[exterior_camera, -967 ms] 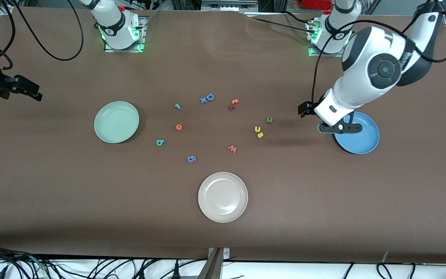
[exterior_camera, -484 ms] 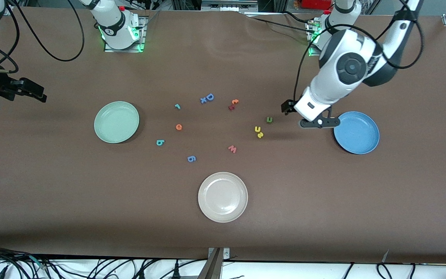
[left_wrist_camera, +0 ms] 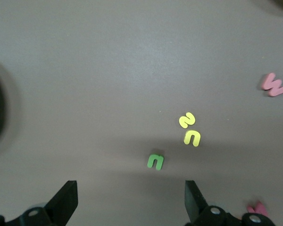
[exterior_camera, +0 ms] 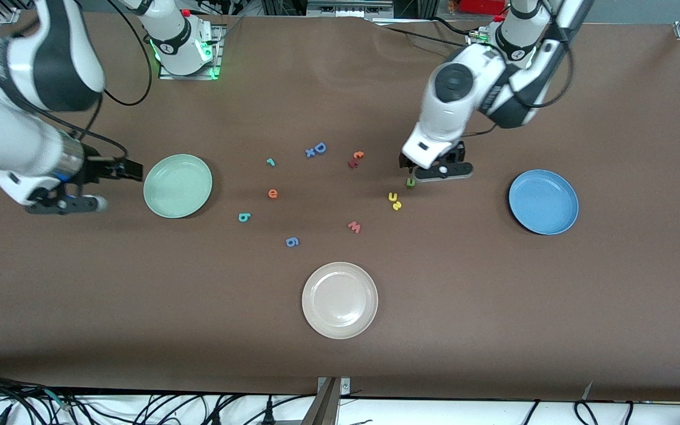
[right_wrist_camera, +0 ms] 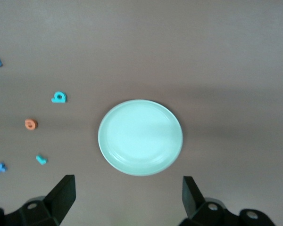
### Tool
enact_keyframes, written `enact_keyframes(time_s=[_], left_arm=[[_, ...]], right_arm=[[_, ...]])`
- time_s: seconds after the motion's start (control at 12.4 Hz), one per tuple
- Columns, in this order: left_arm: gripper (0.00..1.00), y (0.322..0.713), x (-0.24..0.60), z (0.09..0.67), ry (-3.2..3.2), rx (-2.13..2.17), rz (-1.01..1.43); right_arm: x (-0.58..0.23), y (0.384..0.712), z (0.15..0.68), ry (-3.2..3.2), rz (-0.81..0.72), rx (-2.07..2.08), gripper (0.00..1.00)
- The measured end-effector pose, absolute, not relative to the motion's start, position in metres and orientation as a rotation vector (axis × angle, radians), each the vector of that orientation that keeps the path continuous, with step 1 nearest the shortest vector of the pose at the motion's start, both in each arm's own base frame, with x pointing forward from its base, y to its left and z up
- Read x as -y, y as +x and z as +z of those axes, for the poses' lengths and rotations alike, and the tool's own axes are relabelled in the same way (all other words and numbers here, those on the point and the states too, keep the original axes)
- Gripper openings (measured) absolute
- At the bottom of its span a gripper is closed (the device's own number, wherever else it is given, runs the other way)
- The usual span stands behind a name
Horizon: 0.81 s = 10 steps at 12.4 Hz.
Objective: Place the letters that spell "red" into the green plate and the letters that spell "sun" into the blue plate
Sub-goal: 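Lower the left gripper to the green letter while the right gripper reaches the teal letter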
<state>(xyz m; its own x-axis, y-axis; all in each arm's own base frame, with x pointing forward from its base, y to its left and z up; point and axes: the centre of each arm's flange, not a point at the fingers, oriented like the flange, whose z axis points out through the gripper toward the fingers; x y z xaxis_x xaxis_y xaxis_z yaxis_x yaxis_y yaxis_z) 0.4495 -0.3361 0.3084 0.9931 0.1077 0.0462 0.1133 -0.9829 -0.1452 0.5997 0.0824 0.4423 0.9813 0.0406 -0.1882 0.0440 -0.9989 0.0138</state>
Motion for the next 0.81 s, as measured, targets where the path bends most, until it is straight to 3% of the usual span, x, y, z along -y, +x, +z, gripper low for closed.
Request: enact_keyframes(time_s=[0.24, 0.64, 0.81], left_arm=[[1.0, 0.435, 0.364, 0.278, -2.974, 0.108, -0.162], [1.0, 0.498, 0.279, 0.292, -3.051, -0.293, -0.063], [1.0, 0.505, 0.26, 0.298, -3.118, -0.461, -0.019]], right_arm=[[-0.126, 0.61, 0.401, 3.094, -0.274, 0.034, 1.0], [-0.152, 0.61, 0.362, 3.046, -0.319, 0.257, 0.99], [-0.159, 0.613, 0.351, 3.039, -0.302, 0.318, 0.98]])
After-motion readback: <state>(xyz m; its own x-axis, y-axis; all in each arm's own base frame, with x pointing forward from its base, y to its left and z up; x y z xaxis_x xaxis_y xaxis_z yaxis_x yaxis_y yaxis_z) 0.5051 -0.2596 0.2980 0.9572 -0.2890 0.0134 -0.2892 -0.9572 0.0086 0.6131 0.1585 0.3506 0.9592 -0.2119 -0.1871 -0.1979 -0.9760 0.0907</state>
